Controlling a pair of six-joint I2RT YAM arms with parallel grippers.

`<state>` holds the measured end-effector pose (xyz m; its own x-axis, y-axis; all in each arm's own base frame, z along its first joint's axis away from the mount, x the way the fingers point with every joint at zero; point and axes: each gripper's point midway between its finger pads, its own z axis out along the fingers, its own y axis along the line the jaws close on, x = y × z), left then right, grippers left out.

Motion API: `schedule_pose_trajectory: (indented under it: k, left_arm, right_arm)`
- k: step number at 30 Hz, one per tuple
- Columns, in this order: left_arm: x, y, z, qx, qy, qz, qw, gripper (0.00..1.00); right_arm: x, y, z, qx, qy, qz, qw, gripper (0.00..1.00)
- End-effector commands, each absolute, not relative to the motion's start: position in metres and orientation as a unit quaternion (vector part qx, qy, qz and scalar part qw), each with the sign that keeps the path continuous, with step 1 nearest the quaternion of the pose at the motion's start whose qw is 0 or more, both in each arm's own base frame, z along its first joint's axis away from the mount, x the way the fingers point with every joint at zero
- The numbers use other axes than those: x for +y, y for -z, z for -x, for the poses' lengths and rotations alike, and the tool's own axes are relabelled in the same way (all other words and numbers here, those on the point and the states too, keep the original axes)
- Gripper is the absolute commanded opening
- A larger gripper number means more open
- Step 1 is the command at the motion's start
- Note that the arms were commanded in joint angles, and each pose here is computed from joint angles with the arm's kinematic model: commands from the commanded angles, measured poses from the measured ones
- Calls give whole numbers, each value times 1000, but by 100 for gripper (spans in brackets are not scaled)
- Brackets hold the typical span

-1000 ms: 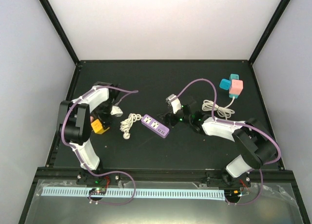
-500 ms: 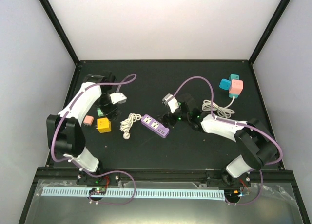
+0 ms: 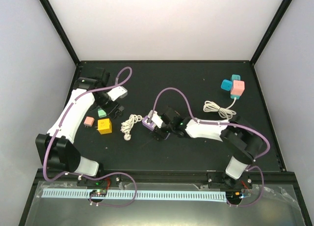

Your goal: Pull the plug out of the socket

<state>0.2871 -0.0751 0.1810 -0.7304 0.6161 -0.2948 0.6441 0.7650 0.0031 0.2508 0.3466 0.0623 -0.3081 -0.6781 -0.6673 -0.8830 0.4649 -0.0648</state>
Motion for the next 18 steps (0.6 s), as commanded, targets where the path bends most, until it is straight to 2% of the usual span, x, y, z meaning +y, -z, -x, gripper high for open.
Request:
schedule_pose_trajectory:
  k: [1,7,11,14,18]
  left_arm:
    - [-86,-194,-292,924,77,-332,174,99]
    - [-83,-187,-289,923,71,-337,170,99]
    - [-84,-185,-290,923,73,-337,171,99]
    - [-85,-185,-292,923,74,-336,173,99]
    - [-85,-184,-292,923,74,-336,173,99]
  right_arm:
    - [342,-55,-275,805,-86,484,332,100]
    - [335,-45,-290,808,-41,478,341,100]
    - [331,-33,-293,812,-21,480,330,96]
    - [327,-30,-294,818,-26,475,323,85]
    - [310,-32,-301,827,-39,469,307,61]
